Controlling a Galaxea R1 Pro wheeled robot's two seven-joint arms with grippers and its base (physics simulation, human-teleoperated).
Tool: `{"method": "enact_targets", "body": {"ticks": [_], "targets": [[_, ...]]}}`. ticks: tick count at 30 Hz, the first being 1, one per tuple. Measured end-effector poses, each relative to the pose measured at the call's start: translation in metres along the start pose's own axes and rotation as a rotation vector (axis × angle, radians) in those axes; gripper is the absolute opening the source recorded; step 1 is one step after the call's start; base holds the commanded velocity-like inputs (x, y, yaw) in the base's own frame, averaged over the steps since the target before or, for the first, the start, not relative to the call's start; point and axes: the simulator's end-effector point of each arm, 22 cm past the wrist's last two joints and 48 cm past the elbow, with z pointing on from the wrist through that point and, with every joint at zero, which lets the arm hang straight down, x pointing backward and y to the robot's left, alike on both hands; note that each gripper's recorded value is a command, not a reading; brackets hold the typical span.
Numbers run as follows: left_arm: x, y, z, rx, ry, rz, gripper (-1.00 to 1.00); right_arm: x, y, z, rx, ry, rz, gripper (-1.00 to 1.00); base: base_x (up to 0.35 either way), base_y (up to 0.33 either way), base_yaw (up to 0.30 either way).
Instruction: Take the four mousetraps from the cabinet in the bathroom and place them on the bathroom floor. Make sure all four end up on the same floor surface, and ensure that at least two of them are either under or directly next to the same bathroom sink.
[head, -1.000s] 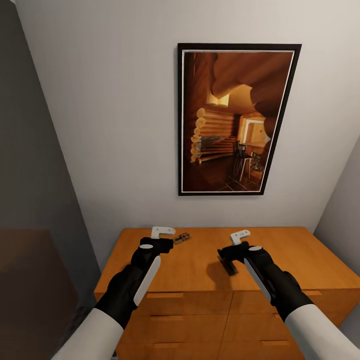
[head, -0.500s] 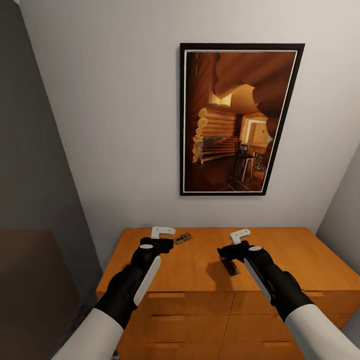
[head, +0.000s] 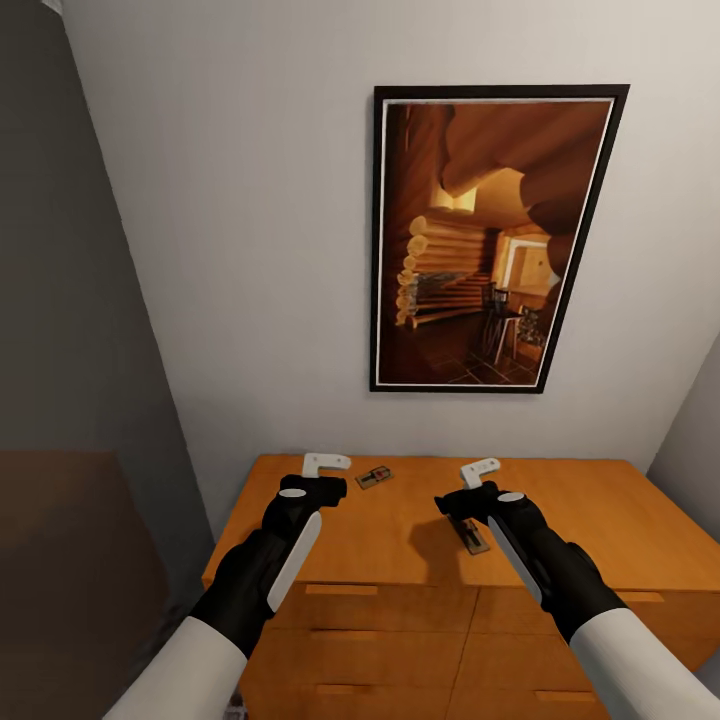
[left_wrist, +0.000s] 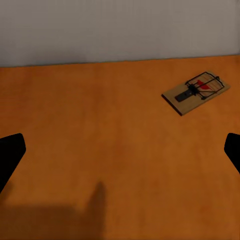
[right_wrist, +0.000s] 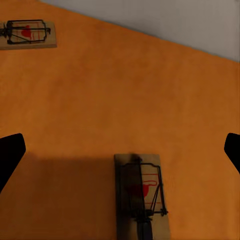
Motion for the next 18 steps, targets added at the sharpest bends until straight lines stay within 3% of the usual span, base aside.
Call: {"method": "enact_targets", "body": {"ticks": [18], "targets": [[0.0001,-0.0001,0.0000,0.000,0.000,0.000,1.00,-0.0001,0.0005,0.0000,-0.002,0.000,0.003,1.00,0.000,0.000,0.001]]}}
